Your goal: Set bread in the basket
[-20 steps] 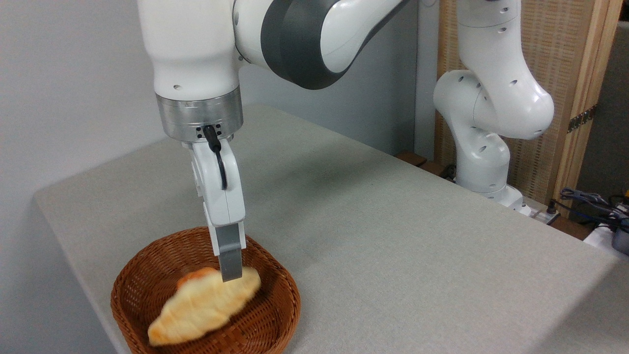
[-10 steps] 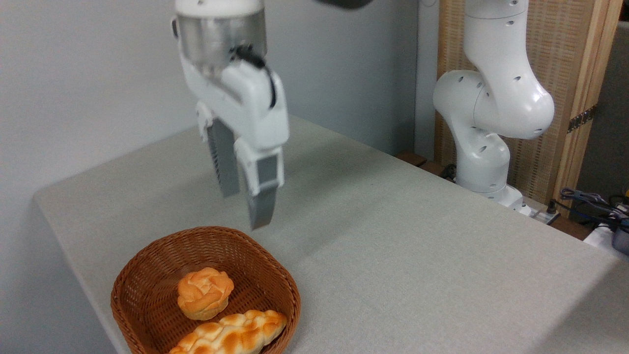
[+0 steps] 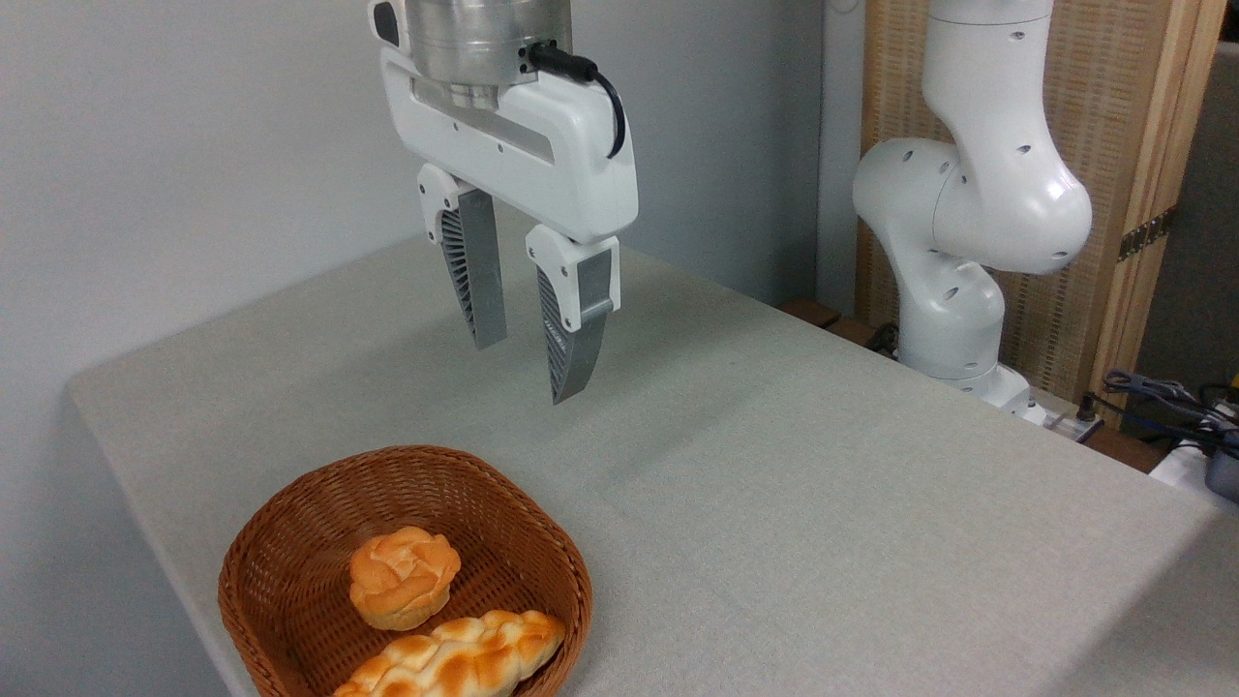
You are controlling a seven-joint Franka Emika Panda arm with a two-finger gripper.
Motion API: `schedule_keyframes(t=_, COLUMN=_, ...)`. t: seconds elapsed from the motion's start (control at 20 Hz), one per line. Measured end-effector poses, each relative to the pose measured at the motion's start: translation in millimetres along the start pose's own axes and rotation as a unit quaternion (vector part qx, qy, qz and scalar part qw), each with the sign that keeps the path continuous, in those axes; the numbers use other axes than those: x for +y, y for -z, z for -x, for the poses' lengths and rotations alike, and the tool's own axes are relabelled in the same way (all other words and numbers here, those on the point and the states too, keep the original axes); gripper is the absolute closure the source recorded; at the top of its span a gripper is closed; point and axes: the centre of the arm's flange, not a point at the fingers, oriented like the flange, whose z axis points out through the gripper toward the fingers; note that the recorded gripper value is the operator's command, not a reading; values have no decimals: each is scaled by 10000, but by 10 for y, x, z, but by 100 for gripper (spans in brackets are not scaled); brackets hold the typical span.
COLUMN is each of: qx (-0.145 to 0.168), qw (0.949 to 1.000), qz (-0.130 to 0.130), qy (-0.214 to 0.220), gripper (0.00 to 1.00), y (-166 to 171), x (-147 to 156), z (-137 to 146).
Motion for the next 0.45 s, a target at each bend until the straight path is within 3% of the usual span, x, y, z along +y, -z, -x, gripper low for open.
schedule_keyframes(t=0.45, qx=-141, qw=9996, qz=161, qy=-208, gripper=0, y=-206, x=235, z=-192)
